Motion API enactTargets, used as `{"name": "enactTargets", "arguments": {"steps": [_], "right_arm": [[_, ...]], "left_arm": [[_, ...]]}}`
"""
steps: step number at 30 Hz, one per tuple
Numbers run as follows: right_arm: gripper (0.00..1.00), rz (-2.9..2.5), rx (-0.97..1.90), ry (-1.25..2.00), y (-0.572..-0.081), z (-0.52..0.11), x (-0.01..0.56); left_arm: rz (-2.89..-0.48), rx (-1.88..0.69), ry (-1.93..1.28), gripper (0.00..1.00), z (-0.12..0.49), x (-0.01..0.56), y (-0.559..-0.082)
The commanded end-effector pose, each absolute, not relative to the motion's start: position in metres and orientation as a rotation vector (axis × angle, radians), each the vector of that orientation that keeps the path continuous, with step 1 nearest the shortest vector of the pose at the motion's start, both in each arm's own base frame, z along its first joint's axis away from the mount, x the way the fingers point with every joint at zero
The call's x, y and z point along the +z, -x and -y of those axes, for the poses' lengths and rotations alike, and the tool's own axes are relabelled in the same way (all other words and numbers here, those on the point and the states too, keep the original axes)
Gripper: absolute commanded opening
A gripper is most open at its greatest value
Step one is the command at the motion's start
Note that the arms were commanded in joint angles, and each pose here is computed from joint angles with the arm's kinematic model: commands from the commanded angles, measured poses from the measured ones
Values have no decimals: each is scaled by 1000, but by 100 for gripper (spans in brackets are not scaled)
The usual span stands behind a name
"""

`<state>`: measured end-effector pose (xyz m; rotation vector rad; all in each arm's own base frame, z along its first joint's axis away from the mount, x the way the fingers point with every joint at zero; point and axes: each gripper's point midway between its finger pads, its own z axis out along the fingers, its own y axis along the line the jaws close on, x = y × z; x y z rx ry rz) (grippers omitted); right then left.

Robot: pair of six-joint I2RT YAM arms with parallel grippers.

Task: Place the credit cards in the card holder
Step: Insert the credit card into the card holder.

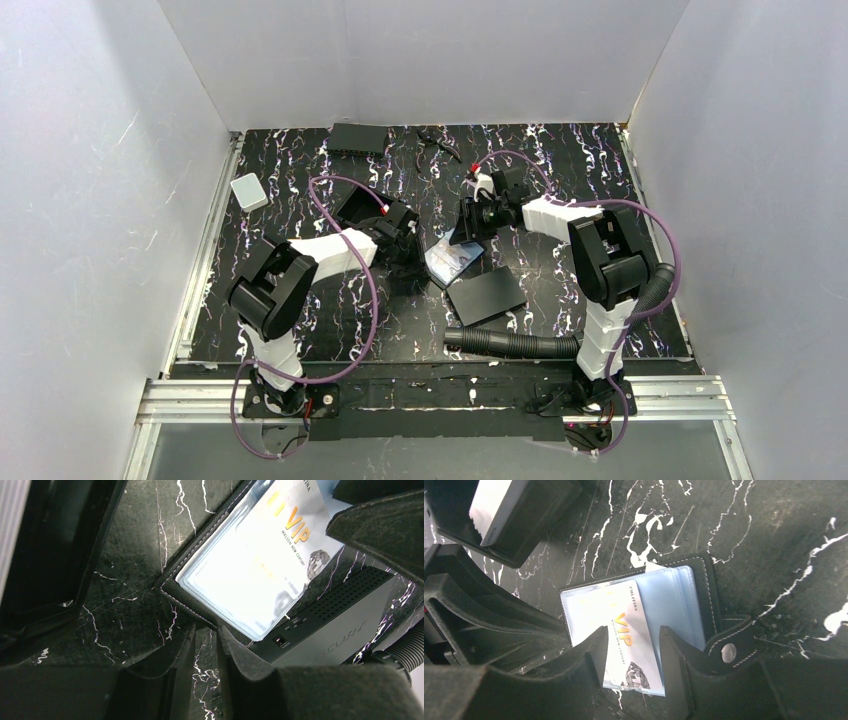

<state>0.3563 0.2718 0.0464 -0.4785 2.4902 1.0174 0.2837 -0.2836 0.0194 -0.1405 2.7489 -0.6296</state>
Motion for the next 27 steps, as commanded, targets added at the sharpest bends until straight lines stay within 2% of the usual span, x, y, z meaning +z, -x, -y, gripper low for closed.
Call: {"name": "enactTargets", "arguments": {"steps": [1,27], "right_arm": [[49,-2466,1116,472,-347,-281,51],[44,-2412,1366,504,-305,-313,65]], "left_arm": [[-2821,-514,137,22,272,-4,-275],[-2807,-465,118,20,269,-8,-283]]}}
